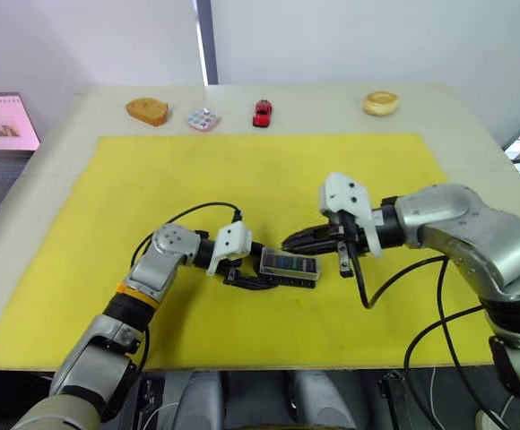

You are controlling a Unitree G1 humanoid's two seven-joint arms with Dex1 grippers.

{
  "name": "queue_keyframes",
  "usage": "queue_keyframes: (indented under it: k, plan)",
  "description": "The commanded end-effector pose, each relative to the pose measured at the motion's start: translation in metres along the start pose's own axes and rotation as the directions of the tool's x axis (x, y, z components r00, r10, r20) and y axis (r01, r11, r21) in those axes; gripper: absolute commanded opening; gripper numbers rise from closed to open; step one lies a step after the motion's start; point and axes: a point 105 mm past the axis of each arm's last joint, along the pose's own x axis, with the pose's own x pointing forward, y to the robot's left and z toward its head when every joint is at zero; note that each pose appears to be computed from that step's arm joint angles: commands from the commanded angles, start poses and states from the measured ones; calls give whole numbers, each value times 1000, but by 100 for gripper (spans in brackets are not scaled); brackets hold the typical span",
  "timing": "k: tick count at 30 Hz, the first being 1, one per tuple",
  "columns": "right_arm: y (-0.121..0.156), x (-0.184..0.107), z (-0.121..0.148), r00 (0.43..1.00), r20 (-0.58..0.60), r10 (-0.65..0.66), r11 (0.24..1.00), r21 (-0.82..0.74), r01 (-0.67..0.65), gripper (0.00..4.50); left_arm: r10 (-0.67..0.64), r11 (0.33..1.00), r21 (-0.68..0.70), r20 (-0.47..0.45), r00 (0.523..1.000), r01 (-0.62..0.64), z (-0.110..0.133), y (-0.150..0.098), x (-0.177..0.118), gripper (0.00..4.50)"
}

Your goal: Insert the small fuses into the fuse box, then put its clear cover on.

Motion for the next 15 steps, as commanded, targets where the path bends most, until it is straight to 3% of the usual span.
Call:
queue_keyframes:
  k: [1, 6, 11, 15]
  plan:
    - [-4, -4, 14, 999, 48, -22, 998, -62, 25, 8, -37, 998, -55, -69, 997, 34, -20, -12, 4, 254]
    - [2, 17, -19, 1000, 3, 27, 999, 18, -27, 8, -28, 998, -61, -70, 997, 24, -19, -13, 2, 254]
    - [18, 41, -99, 971, -218, 99, 993, 82, -83, 8, -23, 998, -67, -74, 997, 18, -20, -15, 2, 254]
    - [13, 39, -101, 970, -229, 83, 995, 70, -69, 8, -15, 997, -73, -76, 997, 9, -21, -16, 1, 254]
